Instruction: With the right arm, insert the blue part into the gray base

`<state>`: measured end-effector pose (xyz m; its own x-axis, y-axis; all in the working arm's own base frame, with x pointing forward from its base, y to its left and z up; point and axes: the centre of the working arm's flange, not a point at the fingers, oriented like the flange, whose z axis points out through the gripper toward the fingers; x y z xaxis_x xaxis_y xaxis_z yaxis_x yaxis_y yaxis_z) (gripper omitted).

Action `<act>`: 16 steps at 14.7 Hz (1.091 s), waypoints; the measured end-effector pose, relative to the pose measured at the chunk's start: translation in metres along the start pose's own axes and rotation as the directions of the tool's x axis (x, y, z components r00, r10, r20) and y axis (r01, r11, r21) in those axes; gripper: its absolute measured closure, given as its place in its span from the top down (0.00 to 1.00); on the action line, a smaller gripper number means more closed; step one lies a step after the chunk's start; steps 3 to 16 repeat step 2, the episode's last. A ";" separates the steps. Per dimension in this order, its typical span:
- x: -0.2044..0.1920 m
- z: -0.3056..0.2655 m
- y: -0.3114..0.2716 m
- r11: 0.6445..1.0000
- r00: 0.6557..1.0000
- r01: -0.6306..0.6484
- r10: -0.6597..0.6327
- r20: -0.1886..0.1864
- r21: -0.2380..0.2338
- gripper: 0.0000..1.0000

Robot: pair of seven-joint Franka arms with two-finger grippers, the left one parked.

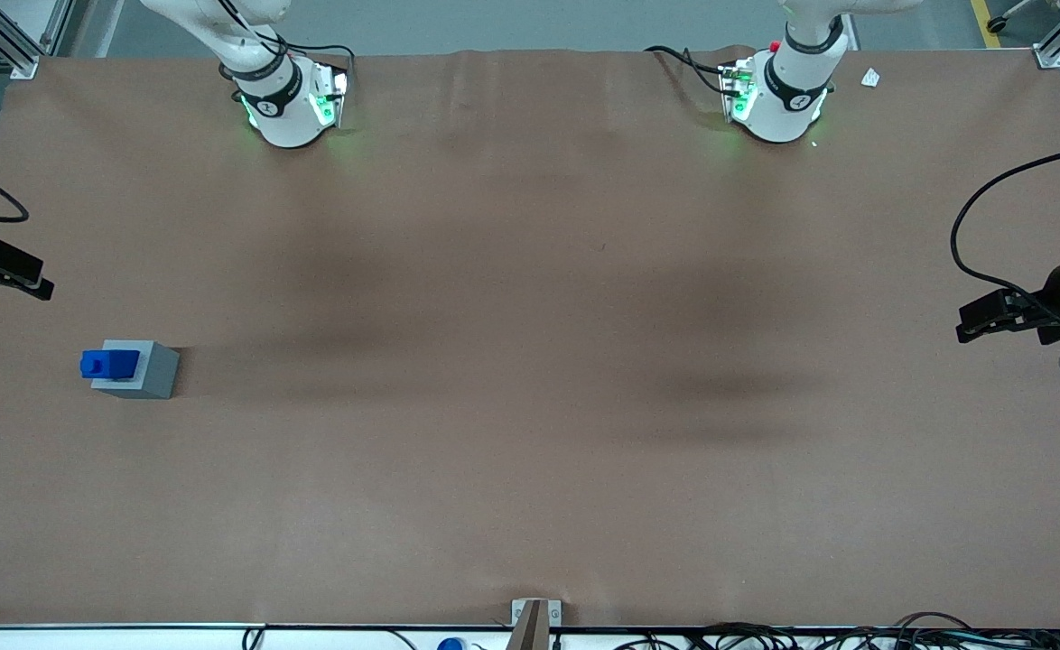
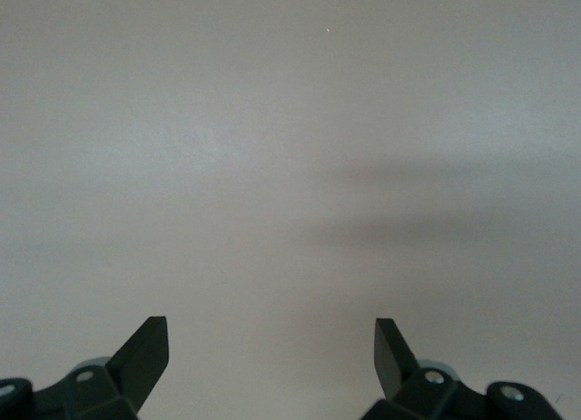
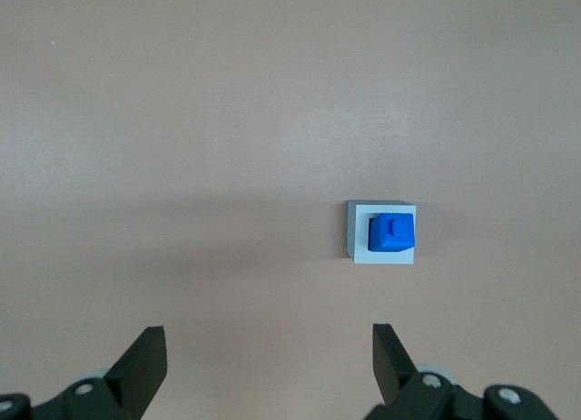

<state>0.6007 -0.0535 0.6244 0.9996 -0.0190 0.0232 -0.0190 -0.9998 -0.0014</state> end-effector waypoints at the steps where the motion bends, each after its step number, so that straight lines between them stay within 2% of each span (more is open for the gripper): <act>1: 0.000 0.000 -0.001 1.000 1.000 -0.006 0.006 0.000 0.000 1.00; 16: 0.000 0.000 -0.002 1.000 1.000 -0.011 0.011 0.000 0.000 1.00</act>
